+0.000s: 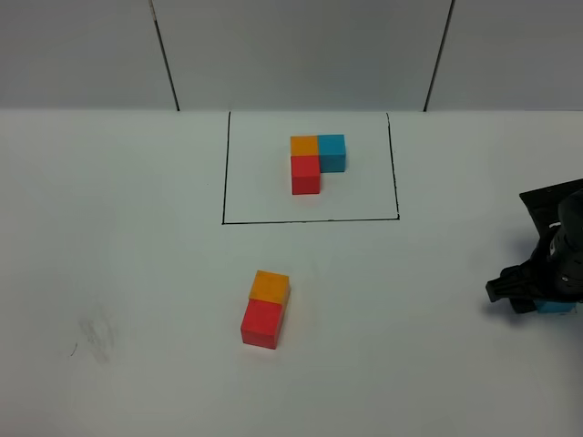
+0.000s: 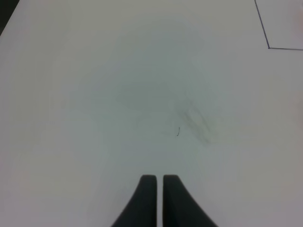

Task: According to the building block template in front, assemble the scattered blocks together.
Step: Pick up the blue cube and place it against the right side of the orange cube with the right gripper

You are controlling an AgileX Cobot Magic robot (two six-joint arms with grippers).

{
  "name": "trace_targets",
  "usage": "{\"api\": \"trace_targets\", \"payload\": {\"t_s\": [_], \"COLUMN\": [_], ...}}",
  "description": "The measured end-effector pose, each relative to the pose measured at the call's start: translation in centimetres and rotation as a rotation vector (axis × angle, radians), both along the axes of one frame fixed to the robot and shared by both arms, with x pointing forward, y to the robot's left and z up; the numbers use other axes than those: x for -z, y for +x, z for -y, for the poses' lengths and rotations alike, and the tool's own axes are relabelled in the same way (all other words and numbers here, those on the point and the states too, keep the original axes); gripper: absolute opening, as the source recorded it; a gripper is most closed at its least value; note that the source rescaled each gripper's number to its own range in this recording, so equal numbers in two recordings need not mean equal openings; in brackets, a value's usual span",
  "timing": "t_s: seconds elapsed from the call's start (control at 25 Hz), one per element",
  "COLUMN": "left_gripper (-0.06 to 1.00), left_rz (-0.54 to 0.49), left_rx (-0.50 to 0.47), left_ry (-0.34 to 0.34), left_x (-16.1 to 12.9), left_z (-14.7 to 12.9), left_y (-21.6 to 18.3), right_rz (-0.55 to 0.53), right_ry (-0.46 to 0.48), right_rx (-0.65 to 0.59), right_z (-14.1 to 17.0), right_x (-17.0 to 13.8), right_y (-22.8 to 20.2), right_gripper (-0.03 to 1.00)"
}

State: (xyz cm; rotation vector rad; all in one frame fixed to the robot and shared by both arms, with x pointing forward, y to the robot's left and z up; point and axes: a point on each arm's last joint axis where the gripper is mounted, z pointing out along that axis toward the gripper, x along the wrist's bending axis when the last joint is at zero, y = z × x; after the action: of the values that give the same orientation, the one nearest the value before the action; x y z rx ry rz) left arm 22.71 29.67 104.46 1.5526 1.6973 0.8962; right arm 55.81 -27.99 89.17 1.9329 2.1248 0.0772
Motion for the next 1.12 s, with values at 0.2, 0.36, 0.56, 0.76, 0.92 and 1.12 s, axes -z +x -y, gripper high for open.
{"api": "trace_targets", "payload": {"t_s": [0.2, 0.36, 0.56, 0.76, 0.92, 1.12], "left_gripper": [0.00, 0.00, 0.00, 0.00, 0.00, 0.00], "left_rz": [0.000, 0.000, 0.000, 0.000, 0.000, 0.000], "left_rx": [0.000, 0.000, 0.000, 0.000, 0.000, 0.000], "left_ry": [0.000, 0.000, 0.000, 0.000, 0.000, 0.000], "left_x": [0.0, 0.0, 0.0, 0.0, 0.0, 0.0], "left_z": [0.0, 0.0, 0.0, 0.0, 0.0, 0.0], "left_y": [0.0, 0.0, 0.0, 0.0, 0.0, 0.0], "right_rz": [0.010, 0.013, 0.015, 0.013, 0.064, 0.162], "right_ry": [0.001, 0.000, -0.005, -0.007, 0.008, 0.023], "right_rx": [-0.005, -0.009, -0.038, -0.071, -0.093, -0.118], "right_z": [0.0, 0.0, 0.0, -0.1, -0.5, -0.6], "right_x": [0.0, 0.0, 0.0, -0.1, -2.0, -6.5], "right_y": [0.1, 0.1, 0.2, 0.2, 0.1, -0.1], "right_gripper": [0.67, 0.58, 0.58, 0.58, 0.58, 0.58]}}
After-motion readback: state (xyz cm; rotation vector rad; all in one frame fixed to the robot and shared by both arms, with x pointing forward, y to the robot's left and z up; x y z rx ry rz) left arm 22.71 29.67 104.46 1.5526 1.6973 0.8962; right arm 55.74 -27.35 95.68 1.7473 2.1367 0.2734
